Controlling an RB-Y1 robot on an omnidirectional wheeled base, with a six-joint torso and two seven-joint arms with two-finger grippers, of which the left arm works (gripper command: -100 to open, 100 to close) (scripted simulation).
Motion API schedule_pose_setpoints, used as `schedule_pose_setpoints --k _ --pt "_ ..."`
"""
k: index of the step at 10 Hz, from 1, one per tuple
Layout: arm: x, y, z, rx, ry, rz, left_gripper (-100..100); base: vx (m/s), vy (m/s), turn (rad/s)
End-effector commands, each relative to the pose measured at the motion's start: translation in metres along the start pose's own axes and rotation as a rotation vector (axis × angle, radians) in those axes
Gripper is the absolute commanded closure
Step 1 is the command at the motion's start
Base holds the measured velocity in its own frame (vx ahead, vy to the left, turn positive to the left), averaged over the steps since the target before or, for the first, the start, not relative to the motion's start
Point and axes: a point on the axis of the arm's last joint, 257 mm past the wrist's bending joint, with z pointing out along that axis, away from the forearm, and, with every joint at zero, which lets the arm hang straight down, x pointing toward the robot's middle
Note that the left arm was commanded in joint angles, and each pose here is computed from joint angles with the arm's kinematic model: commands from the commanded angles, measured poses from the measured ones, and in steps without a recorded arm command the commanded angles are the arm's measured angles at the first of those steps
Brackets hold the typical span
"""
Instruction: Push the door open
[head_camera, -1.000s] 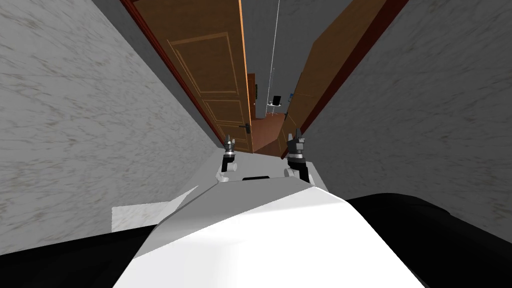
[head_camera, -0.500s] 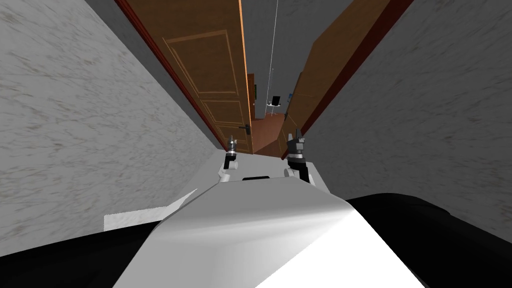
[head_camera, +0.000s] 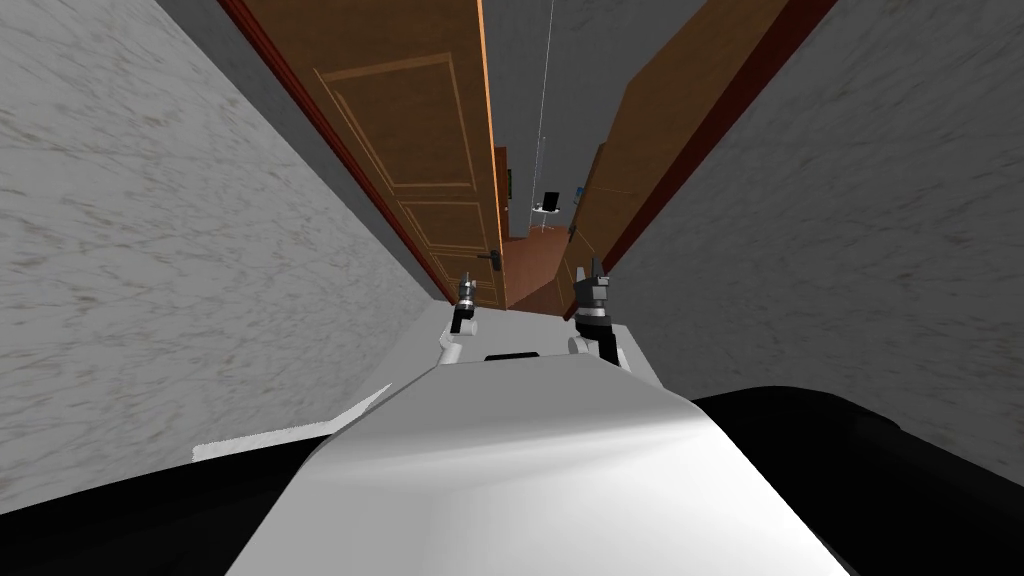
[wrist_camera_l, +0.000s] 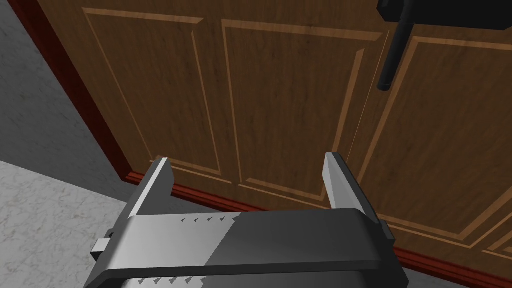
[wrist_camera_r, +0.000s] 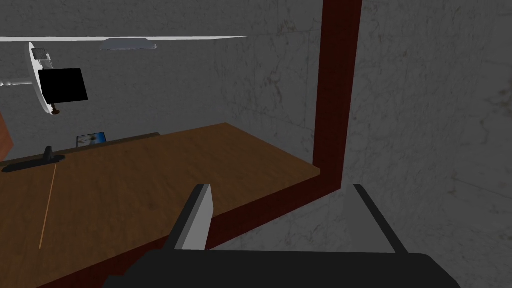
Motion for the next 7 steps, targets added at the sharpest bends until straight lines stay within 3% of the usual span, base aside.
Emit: schedule_pose_setpoints --k 1,2,4,5,7 --pt "0.004 0.013 0.0034 -0.023 0.005 0.001 -100 0.064 0.035 -0.021" --pt "0.003 0.015 0.0026 -0.028 0.004 0.002 -100 0.043 0.023 -0.015" --pt "0.007 0.028 0.0113 -0.054 0.014 0.004 -100 0.063 0.025 -0.030" --pt "0.006 0.034 0.0091 -0.066 0.013 0.004 -100 0.052 0.036 -0.016" --pt "0.010 0.046 0.0172 -0.092 0.022 0.007 -100 0.068 0.035 -0.037"
